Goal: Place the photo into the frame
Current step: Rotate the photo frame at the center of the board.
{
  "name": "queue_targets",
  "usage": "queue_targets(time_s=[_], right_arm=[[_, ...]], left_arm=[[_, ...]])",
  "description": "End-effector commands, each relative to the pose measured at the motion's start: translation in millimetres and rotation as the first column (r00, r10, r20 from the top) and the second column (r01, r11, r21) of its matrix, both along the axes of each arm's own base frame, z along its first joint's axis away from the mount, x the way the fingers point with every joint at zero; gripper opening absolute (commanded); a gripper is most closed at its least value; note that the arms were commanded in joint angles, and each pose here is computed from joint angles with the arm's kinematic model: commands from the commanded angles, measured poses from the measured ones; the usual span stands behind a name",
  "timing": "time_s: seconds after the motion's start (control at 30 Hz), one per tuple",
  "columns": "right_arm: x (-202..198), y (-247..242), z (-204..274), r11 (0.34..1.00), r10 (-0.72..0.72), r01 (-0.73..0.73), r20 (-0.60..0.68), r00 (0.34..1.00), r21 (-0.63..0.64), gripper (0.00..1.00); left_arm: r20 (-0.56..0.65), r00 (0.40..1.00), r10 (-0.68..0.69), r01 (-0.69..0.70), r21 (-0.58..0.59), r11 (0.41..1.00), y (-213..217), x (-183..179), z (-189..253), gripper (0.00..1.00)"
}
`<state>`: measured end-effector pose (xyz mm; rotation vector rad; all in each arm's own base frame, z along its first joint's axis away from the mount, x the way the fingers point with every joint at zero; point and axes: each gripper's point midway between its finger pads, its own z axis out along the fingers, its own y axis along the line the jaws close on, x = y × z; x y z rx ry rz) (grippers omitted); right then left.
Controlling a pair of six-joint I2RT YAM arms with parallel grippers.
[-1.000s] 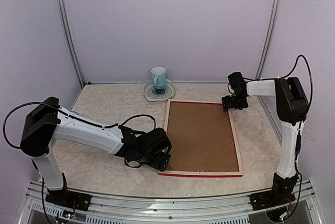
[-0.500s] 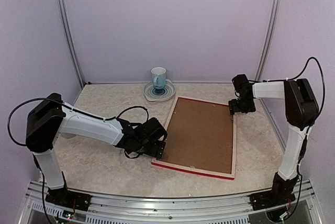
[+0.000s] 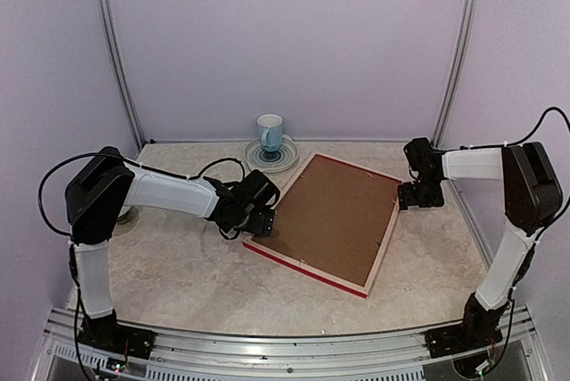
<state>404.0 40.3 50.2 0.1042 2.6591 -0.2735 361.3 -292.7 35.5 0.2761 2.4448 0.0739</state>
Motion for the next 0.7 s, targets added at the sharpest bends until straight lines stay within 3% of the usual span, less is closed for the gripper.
queue_targets(time_s=[0.0, 0.17, 0.33, 0.67], right_arm=[[6.3, 18.7, 34.3, 0.995, 0.029, -0.037, 0.088, 0.996, 0.089, 0.82], [34.5, 32.7, 81.3, 0.981, 0.060, -0.097, 0.218, 0.974, 0.166, 0.86], [78.4, 27.6, 96.4, 0.965, 0.053, -0.116, 0.260, 0.964, 0.235, 0.88], [161.1, 28.5, 74.8, 0.876, 0.081, -0.202, 0.278, 0.957, 0.438, 0.89]], left_arm=[[0.005, 1.000, -0.009, 0.008, 0.060, 0.998, 3.2, 5.9, 3.6, 0.99], [0.078, 0.997, -0.019, 0.023, -0.044, 0.999, -4.4, -0.8, 53.3, 0.99], [0.116, 0.991, -0.066, 0.077, -0.095, 0.992, -11.6, -31.8, 86.9, 0.99], [-0.011, 0.987, -0.159, 0.159, -0.044, 0.986, -9.1, -110.5, 47.3, 0.98]])
